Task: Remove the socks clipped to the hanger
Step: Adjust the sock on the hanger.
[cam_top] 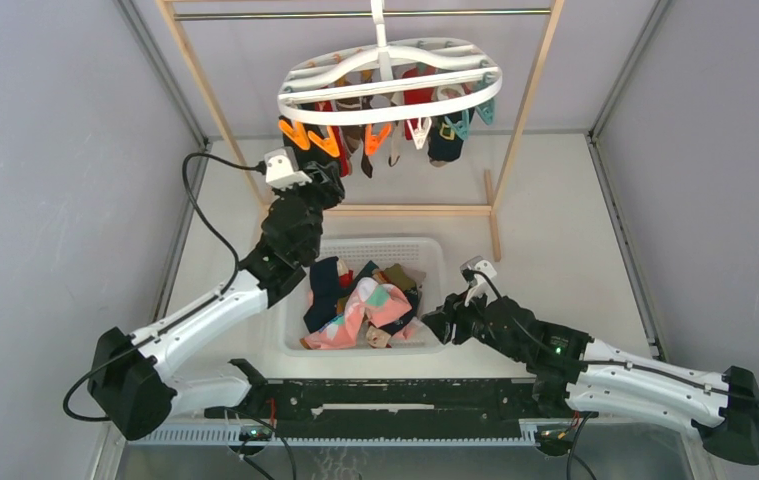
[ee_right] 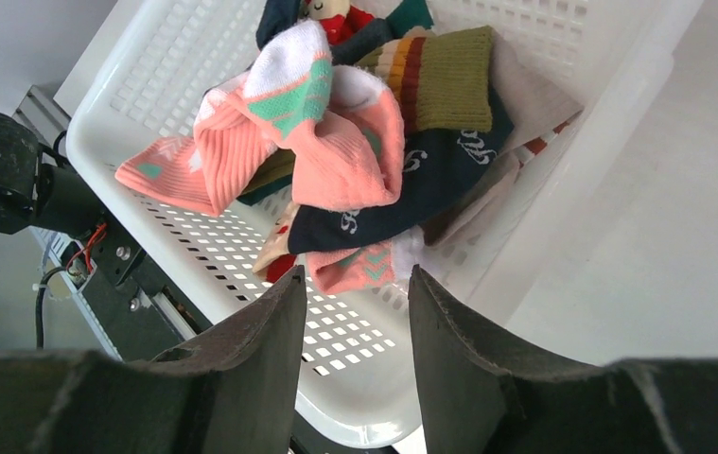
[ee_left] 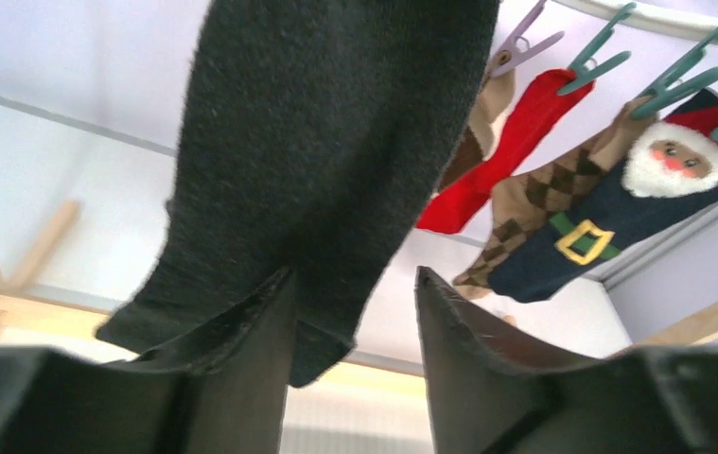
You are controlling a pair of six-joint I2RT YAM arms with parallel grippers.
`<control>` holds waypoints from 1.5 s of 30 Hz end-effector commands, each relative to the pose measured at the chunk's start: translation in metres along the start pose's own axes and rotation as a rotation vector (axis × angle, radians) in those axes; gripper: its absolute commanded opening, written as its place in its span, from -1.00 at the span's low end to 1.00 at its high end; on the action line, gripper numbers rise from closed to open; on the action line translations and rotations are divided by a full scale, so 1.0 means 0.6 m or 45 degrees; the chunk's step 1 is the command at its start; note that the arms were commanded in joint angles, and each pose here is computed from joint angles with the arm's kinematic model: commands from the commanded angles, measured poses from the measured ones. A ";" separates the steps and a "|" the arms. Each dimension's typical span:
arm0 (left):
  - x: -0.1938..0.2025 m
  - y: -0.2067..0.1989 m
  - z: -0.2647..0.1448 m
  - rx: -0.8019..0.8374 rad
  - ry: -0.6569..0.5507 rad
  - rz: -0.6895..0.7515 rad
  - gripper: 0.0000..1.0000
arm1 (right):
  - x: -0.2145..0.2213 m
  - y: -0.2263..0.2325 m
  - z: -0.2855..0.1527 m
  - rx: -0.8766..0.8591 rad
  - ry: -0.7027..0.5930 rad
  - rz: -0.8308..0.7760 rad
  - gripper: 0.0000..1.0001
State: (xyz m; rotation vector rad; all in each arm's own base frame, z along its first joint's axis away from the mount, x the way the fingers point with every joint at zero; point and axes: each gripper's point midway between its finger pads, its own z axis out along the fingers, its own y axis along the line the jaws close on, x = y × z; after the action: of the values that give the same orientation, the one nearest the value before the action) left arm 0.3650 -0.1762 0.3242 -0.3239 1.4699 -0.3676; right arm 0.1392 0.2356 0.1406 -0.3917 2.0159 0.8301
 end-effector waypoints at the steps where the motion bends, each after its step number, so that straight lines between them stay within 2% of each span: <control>1: -0.081 0.002 -0.009 -0.019 -0.139 -0.076 -0.09 | -0.008 0.006 0.001 -0.031 -0.021 0.014 0.03; 7: -0.092 0.037 -0.009 -0.063 -0.135 -0.060 -0.63 | -0.007 0.009 0.006 -0.045 -0.015 0.015 0.03; 9: -0.097 0.049 -0.013 -0.075 -0.142 -0.057 -0.71 | -0.007 0.008 0.006 -0.044 -0.014 0.014 0.03; 23: -0.127 0.108 -0.019 -0.138 -0.151 -0.012 -0.70 | -0.006 0.011 0.008 -0.054 -0.012 0.021 0.03; 45: -0.111 0.105 -0.031 -0.083 -0.098 -0.040 -0.76 | 0.000 0.019 0.005 -0.061 -0.001 0.042 0.03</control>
State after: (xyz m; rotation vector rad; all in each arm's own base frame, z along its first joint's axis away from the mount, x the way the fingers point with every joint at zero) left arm 0.3491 -0.0890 0.3561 -0.4143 1.4144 -0.2894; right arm 0.1338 0.2408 0.1308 -0.4149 2.0527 0.8576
